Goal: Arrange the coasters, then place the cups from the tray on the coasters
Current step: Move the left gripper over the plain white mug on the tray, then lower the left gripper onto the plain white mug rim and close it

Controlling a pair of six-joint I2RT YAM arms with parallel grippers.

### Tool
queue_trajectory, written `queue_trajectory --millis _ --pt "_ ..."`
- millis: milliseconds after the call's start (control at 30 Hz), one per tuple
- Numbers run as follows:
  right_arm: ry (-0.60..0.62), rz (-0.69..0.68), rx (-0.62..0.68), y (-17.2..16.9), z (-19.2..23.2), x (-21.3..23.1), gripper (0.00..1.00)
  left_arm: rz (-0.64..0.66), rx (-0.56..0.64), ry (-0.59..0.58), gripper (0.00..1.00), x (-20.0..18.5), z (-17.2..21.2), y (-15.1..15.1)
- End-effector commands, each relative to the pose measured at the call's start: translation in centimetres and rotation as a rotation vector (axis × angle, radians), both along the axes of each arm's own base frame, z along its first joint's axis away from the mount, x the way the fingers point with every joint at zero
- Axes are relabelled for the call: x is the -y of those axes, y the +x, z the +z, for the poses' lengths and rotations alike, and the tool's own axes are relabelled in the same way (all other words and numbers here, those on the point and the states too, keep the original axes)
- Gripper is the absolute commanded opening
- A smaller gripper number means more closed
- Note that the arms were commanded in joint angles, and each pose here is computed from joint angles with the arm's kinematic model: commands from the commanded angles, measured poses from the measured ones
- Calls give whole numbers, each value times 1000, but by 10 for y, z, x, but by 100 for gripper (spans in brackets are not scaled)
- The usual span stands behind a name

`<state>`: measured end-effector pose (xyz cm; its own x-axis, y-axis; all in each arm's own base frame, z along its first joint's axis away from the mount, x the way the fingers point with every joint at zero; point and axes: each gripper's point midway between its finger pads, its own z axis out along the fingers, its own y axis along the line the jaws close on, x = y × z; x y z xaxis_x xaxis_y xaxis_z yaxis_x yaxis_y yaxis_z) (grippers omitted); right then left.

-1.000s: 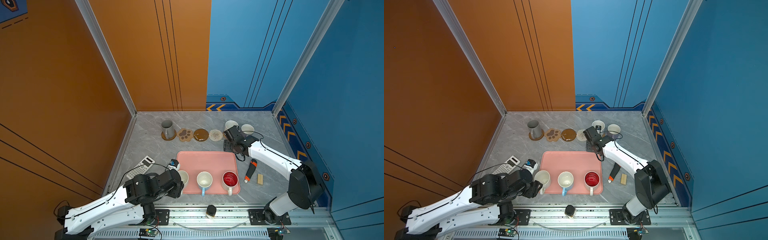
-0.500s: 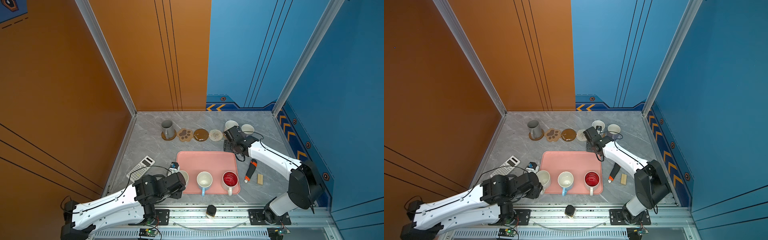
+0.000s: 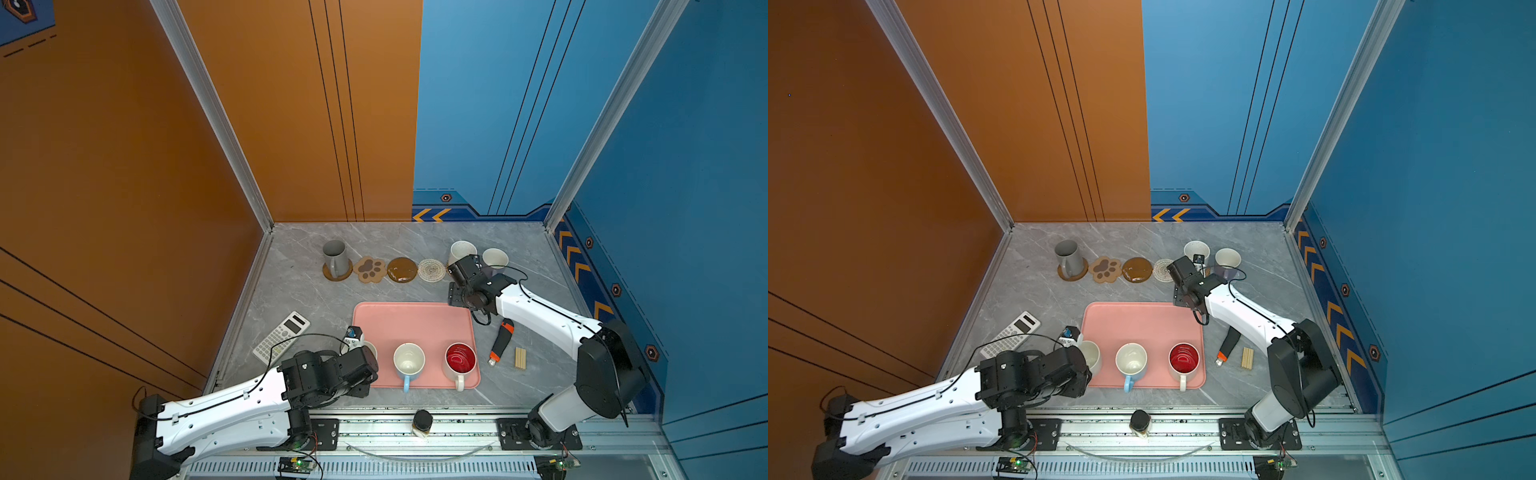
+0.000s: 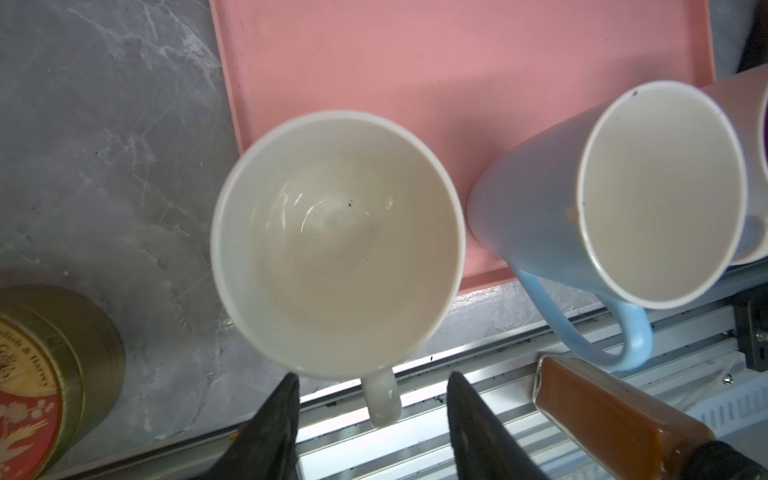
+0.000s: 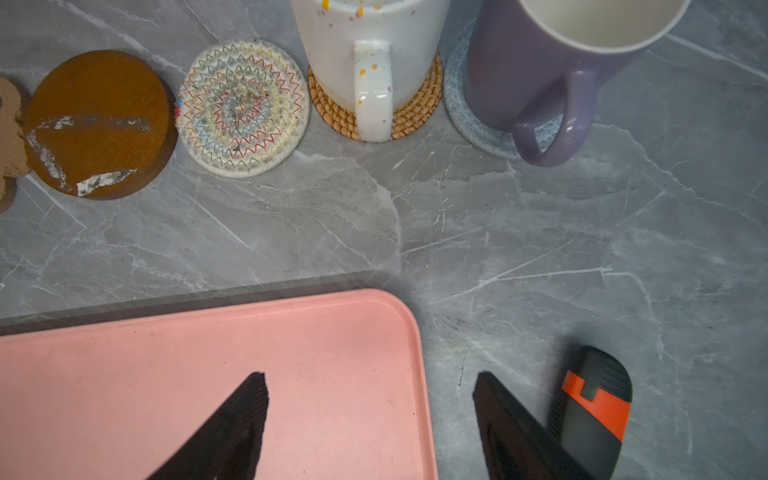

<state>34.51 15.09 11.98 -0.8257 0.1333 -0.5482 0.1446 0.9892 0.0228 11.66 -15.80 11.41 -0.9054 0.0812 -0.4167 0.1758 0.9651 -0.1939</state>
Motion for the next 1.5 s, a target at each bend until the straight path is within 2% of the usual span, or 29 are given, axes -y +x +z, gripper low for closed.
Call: queue_trajectory --millis 0,233,833,1100,1467 --pt "5 -25 30 0 4 3 77 3 -22 7 58 -2 -9 -5" --pt "7 -27 29 0 3 4 77 8 -23 -10 56 2 -12 -5" --pt "8 -30 18 -2 -2 4 77 11 -37 31 53 5 -32 -3" --pt "6 -30 15 -3 -3 5 77 13 -45 65 47 5 -39 -1" --pt "6 -33 13 -4 -4 6 77 30 -36 86 35 2 -44 2"
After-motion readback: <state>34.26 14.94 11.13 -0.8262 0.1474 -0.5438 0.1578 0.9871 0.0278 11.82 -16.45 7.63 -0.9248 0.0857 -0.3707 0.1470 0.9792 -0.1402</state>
